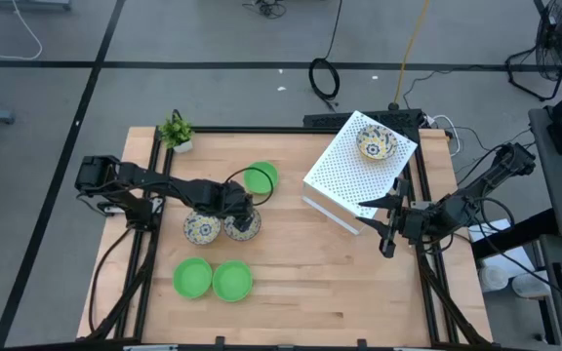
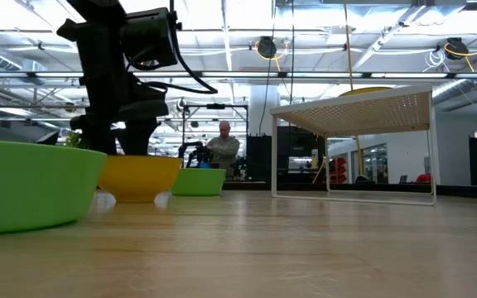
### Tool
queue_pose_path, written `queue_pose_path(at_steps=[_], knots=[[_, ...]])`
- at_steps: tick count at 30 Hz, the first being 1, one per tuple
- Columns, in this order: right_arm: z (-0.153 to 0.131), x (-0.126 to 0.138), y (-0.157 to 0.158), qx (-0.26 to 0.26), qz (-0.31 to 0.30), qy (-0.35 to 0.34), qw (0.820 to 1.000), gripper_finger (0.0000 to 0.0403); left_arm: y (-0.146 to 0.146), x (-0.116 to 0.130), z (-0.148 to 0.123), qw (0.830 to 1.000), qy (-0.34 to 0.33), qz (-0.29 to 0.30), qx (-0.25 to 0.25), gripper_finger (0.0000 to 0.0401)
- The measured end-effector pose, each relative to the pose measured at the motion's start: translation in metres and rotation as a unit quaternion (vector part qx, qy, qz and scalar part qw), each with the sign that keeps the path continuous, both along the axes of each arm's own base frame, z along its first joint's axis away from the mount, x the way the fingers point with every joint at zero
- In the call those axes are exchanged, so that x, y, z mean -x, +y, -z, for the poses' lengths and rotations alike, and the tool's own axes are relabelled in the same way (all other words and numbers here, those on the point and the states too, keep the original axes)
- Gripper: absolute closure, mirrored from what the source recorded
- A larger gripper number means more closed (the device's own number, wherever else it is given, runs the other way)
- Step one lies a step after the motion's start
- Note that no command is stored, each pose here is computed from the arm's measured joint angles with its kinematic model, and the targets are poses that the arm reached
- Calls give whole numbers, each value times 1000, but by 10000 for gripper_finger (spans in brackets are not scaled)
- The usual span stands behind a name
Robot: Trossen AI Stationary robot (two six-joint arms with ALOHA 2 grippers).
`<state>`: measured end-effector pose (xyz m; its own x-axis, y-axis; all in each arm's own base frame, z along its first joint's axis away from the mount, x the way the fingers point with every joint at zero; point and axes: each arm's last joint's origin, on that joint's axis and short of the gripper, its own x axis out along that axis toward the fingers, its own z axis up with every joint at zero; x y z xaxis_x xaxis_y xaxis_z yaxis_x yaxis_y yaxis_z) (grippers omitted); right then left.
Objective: Pick & Place Mini bowls
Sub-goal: Stack the right yellow patterned bowl on top of the other yellow patterned bowl on the shelf
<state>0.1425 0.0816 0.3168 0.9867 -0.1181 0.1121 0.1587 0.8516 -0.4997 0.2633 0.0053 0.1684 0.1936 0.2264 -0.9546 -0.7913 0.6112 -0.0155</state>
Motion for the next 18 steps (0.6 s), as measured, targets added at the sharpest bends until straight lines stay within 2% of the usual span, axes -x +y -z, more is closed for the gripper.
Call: queue_pose_path(at_steps=[18], knots=[[0,0,0,2,0,0,1000,264,0,2,3,1000,5,4,6,55]])
